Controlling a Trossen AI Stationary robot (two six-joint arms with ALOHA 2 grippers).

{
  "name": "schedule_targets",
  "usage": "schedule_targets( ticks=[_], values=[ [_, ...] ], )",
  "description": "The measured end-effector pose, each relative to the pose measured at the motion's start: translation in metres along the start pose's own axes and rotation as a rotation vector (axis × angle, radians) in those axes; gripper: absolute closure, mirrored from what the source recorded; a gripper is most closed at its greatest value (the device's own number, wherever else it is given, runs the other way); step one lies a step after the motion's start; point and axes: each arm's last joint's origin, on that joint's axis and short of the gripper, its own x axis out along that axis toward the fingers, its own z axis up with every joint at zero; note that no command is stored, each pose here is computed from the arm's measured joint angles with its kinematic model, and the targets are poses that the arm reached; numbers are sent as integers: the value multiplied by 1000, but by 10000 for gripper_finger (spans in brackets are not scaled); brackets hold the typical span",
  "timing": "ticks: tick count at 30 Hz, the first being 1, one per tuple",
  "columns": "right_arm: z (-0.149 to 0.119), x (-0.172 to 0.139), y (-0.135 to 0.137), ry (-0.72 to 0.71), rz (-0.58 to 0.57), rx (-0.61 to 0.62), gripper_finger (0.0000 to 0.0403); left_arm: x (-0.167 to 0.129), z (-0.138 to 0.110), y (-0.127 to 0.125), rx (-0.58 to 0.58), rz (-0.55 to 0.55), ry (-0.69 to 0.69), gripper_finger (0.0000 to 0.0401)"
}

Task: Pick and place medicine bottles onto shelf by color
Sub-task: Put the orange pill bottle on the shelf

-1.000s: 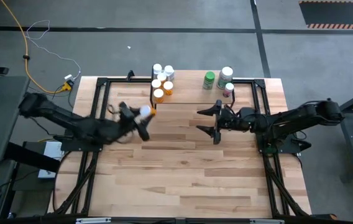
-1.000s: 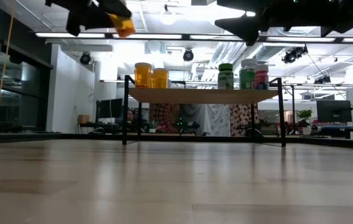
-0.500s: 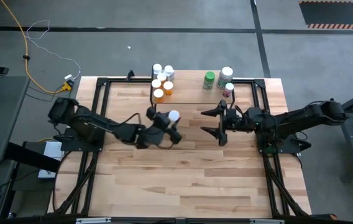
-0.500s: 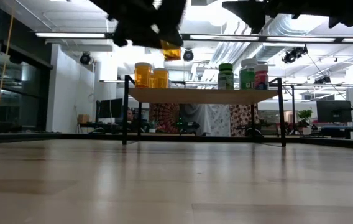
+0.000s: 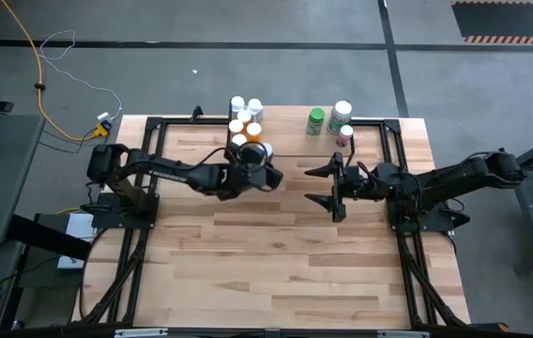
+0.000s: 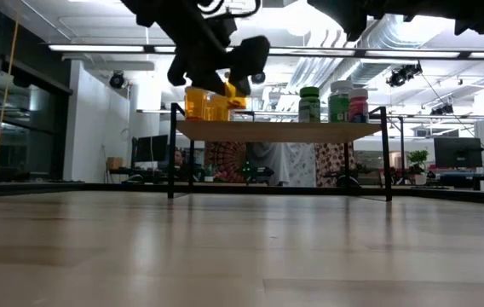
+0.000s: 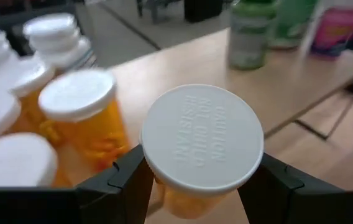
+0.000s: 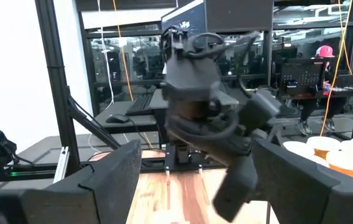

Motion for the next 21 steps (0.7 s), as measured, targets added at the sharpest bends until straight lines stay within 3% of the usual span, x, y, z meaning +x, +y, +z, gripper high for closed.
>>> schedule_targets(
  ticks=[9, 21],
  values=[
    [0, 0, 0, 1, -1, 0, 107, 22, 2, 19, -106, 34, 67, 213],
    [0, 0, 0, 1, -1, 0, 107, 30, 5, 26, -104, 15, 101, 213]
  ],
)
